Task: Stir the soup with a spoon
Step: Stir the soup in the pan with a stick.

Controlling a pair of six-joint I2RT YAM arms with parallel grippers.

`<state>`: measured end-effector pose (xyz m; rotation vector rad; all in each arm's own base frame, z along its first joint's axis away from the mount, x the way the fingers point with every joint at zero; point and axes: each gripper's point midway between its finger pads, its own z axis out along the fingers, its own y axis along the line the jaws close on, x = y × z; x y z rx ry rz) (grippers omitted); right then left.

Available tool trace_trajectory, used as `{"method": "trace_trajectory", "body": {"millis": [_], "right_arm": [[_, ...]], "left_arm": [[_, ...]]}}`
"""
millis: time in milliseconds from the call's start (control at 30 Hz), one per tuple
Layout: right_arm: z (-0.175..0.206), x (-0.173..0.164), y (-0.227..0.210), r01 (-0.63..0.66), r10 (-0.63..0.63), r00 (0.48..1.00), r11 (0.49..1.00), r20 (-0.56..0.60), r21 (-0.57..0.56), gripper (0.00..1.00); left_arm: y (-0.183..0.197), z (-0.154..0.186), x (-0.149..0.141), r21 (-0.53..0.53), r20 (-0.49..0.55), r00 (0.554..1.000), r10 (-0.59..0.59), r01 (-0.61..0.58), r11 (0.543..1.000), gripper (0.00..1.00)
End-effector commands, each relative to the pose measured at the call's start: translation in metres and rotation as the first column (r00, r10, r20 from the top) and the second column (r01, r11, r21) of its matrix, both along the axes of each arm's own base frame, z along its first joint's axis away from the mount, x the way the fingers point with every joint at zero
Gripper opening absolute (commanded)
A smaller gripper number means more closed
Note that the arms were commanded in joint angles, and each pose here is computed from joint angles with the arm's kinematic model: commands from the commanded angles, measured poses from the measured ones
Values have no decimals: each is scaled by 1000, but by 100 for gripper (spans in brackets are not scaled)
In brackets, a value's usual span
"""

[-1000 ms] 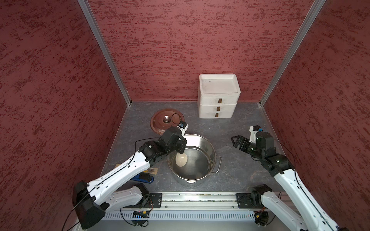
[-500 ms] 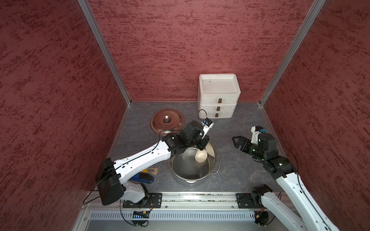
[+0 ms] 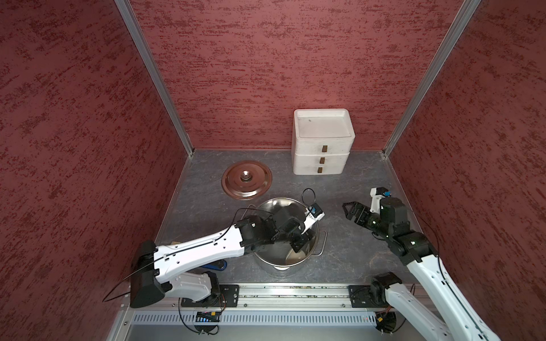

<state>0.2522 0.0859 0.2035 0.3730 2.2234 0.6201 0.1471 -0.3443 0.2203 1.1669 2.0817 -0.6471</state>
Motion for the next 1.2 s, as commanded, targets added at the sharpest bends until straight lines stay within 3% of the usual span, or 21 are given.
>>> {"method": "trace_trajectory", "body": {"millis": [0,200,433,667,867,1167], "right_arm": [[2,2,0,9,-9,1000,1000,18,5,99],[1,5,2,0,0,1000,1000,15,5,98],[6,12,7,-17,17,1000,1000,20,9,98],[9,12,6,-18,18,999,1000,27,7,98],[9,10,5,-14,14,999,1000,29,5,99],[12,11,4,-7,7,999,1000,36,3,98]], "left_arm": [[26,-16,-13,54,-49,998,36,-34,998,0],[79,-25,-7,106,-33,989,147,-143,984,0],[123,-3,39,49,11,942,337,-337,940,0],[148,9,83,99,98,873,477,-486,869,0],[129,28,117,45,154,866,477,-488,872,0],[57,48,147,-54,145,926,349,-345,937,0]]}}
